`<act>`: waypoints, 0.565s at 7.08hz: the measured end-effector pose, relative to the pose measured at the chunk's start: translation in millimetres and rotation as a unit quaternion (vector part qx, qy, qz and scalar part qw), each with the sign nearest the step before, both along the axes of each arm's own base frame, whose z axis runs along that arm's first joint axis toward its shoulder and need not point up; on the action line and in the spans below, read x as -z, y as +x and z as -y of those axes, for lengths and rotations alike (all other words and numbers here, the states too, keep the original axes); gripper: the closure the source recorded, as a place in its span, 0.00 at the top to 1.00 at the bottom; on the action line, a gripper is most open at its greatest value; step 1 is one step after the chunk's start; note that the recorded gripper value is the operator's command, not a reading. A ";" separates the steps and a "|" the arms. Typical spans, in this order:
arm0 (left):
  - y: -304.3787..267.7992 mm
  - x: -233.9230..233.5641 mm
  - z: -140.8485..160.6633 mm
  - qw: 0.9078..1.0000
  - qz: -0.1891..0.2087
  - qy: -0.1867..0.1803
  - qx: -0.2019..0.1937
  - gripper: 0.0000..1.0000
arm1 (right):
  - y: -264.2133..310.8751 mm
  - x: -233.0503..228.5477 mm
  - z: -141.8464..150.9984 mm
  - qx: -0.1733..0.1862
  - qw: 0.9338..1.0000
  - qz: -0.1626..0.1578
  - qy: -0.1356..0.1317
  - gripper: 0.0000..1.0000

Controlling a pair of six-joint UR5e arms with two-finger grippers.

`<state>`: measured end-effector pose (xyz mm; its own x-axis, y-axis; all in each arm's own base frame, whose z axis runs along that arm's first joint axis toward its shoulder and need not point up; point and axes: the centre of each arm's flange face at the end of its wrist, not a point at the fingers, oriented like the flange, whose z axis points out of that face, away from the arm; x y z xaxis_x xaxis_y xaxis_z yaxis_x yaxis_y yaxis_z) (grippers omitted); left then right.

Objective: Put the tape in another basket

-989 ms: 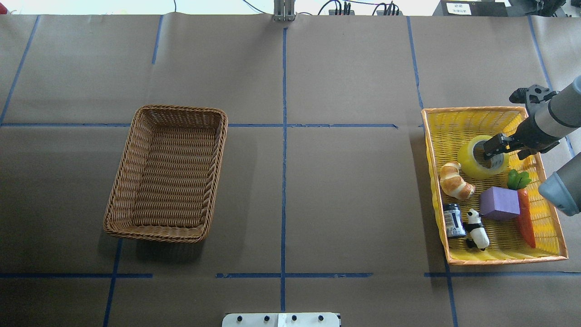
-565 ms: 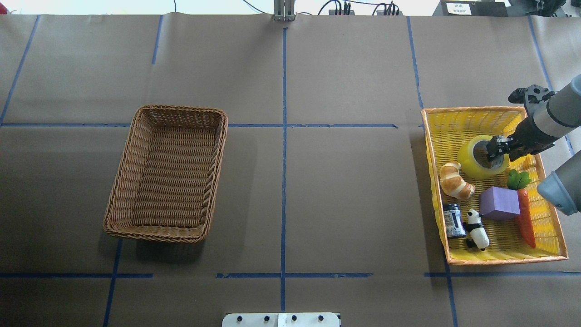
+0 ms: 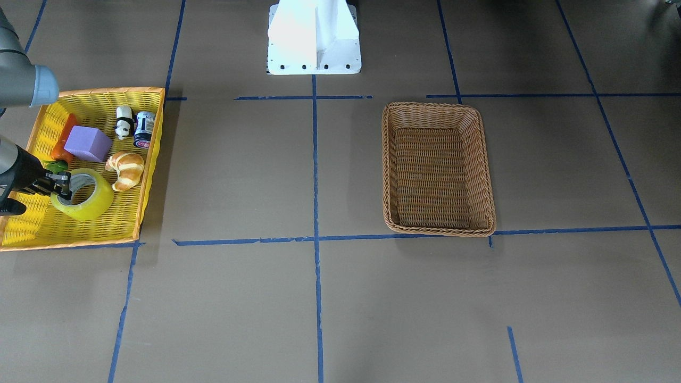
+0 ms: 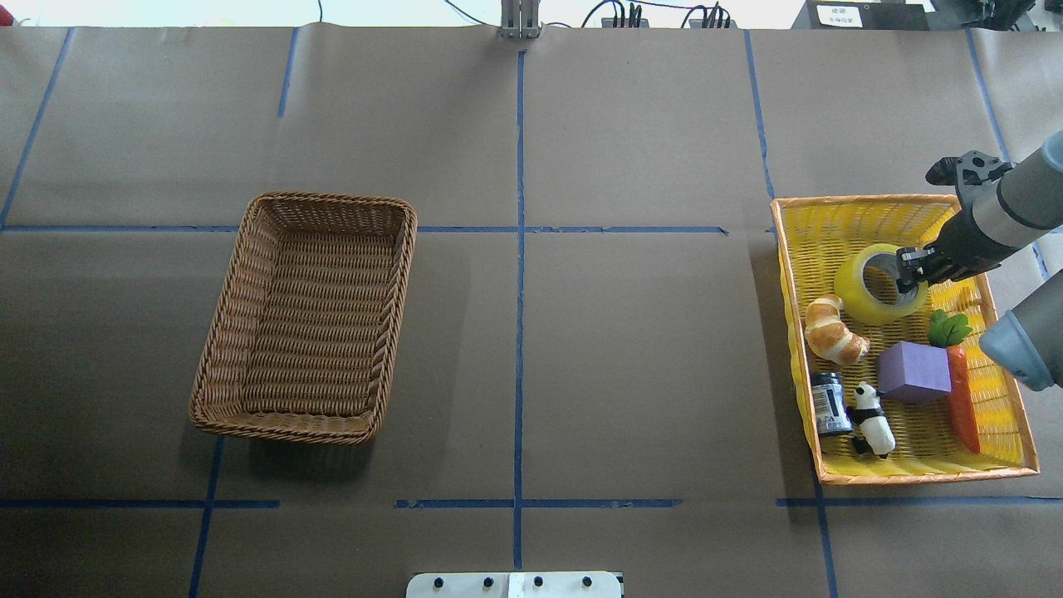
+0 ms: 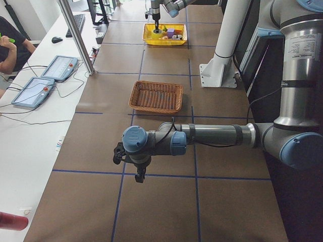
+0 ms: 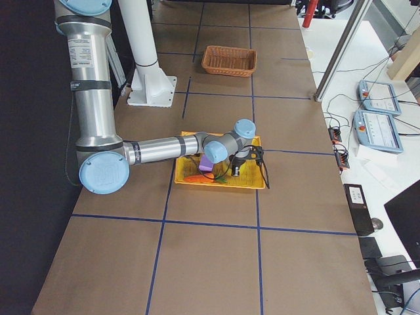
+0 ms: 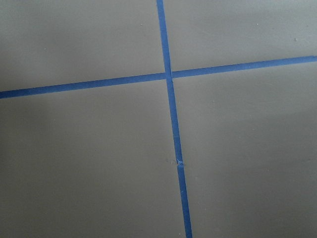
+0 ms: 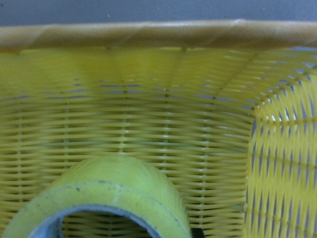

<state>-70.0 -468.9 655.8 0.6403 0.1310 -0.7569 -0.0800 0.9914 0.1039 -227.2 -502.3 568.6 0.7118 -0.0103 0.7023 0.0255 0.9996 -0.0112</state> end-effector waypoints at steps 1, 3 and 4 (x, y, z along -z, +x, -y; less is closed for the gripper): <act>-0.3 2.7 0.3 1.000 0.000 0.002 0.001 1.00 | 12.2 16.4 3.7 -0.010 1.000 0.010 0.013 0.00; -0.6 9.6 1.2 1.000 0.000 0.010 0.001 1.00 | 49.1 56.9 9.4 -0.038 0.998 0.038 0.040 0.00; -0.5 14.9 2.0 1.000 0.000 0.016 0.000 1.00 | 59.4 74.5 9.9 -0.045 0.996 0.055 0.045 0.00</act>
<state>-70.5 -470.9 640.9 0.6409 0.1547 -0.7519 -0.0801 0.9876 0.1350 -167.8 -512.2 494.0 0.6315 -0.0161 0.7752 -0.0686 0.9947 0.0765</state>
